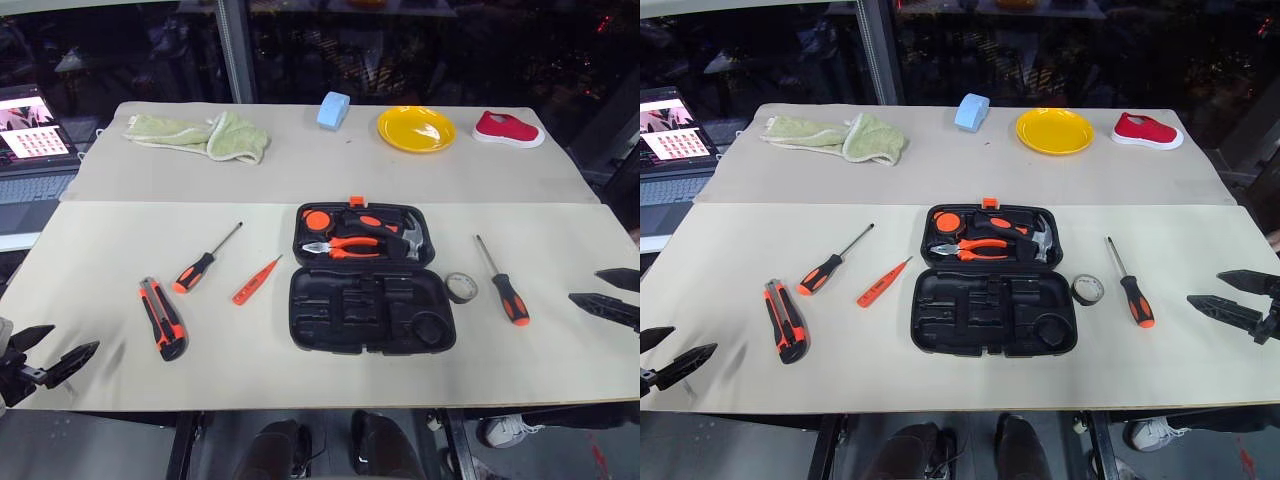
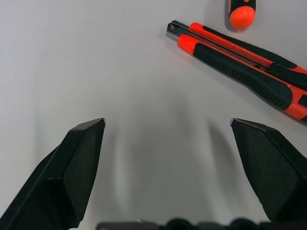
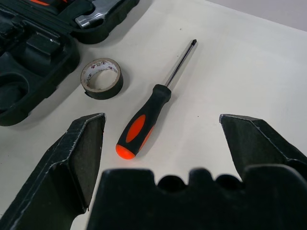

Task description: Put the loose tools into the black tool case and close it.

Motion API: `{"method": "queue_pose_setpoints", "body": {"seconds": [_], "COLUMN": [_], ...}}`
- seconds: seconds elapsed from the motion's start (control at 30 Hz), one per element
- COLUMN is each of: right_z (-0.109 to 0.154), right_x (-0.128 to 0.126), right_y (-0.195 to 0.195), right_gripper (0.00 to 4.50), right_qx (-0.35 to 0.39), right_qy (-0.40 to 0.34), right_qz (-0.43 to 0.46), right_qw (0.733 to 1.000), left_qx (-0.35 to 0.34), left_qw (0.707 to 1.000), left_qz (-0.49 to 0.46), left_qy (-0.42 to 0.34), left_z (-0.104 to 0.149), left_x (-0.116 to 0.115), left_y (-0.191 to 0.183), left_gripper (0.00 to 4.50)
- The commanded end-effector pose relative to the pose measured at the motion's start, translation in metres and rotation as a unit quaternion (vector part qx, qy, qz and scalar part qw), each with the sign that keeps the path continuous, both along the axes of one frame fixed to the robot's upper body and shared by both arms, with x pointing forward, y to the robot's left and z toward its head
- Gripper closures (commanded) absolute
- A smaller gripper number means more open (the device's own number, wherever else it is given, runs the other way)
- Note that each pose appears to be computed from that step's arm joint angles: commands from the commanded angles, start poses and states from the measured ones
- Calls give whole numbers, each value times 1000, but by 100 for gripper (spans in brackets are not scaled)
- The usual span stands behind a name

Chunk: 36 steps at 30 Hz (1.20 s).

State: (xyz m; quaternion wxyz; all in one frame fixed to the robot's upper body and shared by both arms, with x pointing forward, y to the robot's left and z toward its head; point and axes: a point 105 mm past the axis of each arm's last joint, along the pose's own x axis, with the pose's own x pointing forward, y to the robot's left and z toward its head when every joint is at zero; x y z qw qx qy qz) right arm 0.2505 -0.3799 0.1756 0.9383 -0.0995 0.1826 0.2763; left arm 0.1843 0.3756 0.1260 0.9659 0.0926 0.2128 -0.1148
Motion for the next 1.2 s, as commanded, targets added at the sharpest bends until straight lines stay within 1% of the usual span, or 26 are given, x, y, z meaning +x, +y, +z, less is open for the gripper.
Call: {"method": "queue_pose_setpoints", "body": {"seconds": [0.03,0.2,0.33,0.47,0.53,0.57,0.7,0.77,0.83,0.93,1.0,1.03,1.07,1.1,1.13,1.2], "right_z": [11,7,21,43,48,49,53,55,58,64,65,66,66,67,66,65], "right_x": [1,-1,2,-3,-9,-13,-25,-30,-33,-32,-32,-32,-32,-32,-32,-32], "right_y": [-2,-8,-3,44,76,89,151,176,196,218,228,233,237,239,241,243], "right_gripper": [8,8,8,8,8,8,8,8,8,8,8,0,0,0,0,0], "right_qx": [-9,-18,-28,-5,-5,-4,15,25,34,49,55,58,61,64,66,68], "right_qy": [-23,-27,-56,-85,-95,-99,-113,-123,-137,-156,-163,-166,-168,-169,-170,-169], "right_qz": [4,-7,-10,68,113,131,221,254,277,296,304,306,308,309,309,307], "right_qw": [1000,999,998,994,989,986,969,959,950,941,937,936,934,934,933,934], "left_qx": [26,34,39,53,83,88,75,86,89,120,128,142,153,161,165,160], "left_qw": [1000,999,997,992,988,987,987,981,978,970,965,962,958,955,953,951], "left_qz": [0,-4,-67,-119,-130,-131,-130,-157,-161,-176,-181,-182,-183,-187,-194,-204], "left_qy": [-15,-15,-19,-3,20,29,63,78,99,119,137,147,157,163,166,166], "left_z": [15,18,30,42,44,44,47,43,35,21,12,8,3,0,-2,-5], "left_x": [1,9,35,62,80,87,126,138,148,163,169,172,173,175,176,179], "left_y": [2,0,-29,-54,-63,-66,-88,-100,-105,-110,-111,-110,-108,-107,-108,-112], "left_gripper": [0,0,0,0,0,0,0,0,0,0,0,52,68,112,142,218]}}
